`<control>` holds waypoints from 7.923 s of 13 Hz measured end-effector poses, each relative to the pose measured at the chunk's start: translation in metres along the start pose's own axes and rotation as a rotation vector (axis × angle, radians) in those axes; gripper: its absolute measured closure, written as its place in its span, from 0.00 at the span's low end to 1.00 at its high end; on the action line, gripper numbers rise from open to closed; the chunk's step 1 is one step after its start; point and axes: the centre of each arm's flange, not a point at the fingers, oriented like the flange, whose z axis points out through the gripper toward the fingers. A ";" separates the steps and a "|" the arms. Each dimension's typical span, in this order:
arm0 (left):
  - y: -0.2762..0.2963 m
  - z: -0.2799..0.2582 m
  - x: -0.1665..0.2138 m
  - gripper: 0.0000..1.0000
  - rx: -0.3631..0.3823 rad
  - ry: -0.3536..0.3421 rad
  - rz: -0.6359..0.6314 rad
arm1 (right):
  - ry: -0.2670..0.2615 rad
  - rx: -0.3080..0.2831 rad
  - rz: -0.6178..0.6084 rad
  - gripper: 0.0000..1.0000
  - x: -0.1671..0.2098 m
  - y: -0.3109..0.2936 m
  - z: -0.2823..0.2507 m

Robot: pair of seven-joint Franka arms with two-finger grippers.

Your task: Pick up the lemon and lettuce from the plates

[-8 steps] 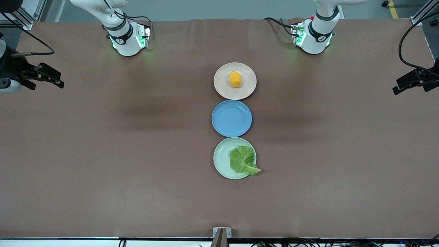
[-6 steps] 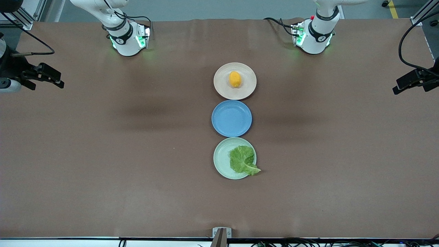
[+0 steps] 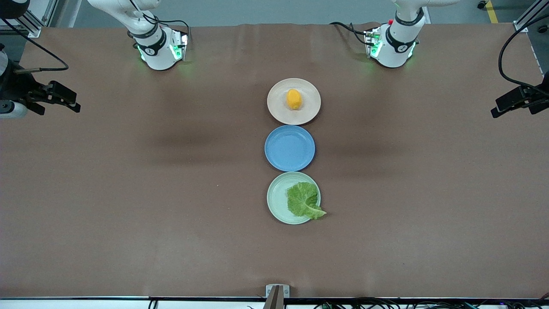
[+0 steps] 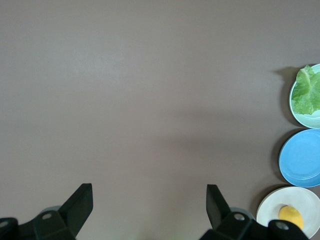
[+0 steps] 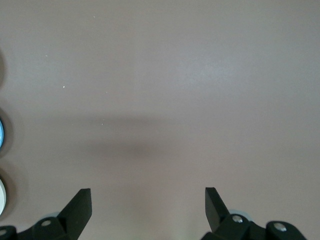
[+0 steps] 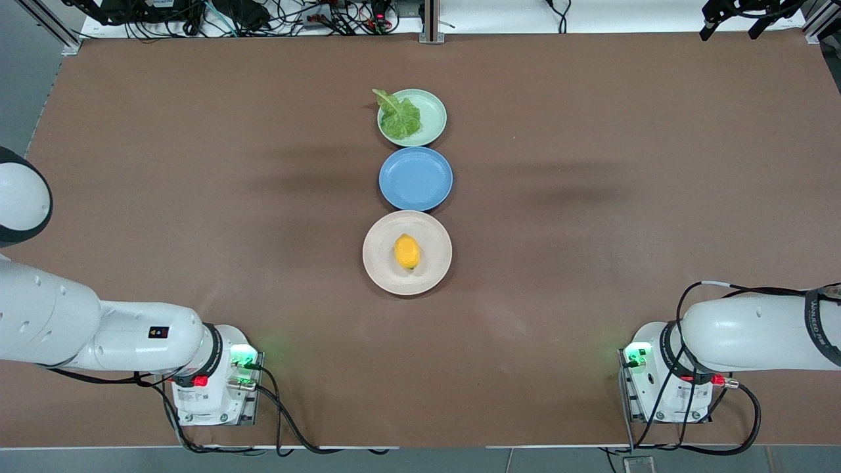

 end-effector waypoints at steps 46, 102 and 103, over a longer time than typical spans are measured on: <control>0.396 0.434 0.082 0.22 -0.187 0.152 -1.070 | 0.007 0.044 -0.039 0.00 -0.172 -0.591 0.280; 0.027 0.420 0.028 0.64 -0.026 -0.062 -0.518 | -0.075 -0.043 0.095 0.33 0.045 -0.023 0.345; 0.027 0.413 0.031 0.53 -0.028 -0.049 -0.512 | -0.069 -0.043 0.086 0.33 0.036 -0.020 0.357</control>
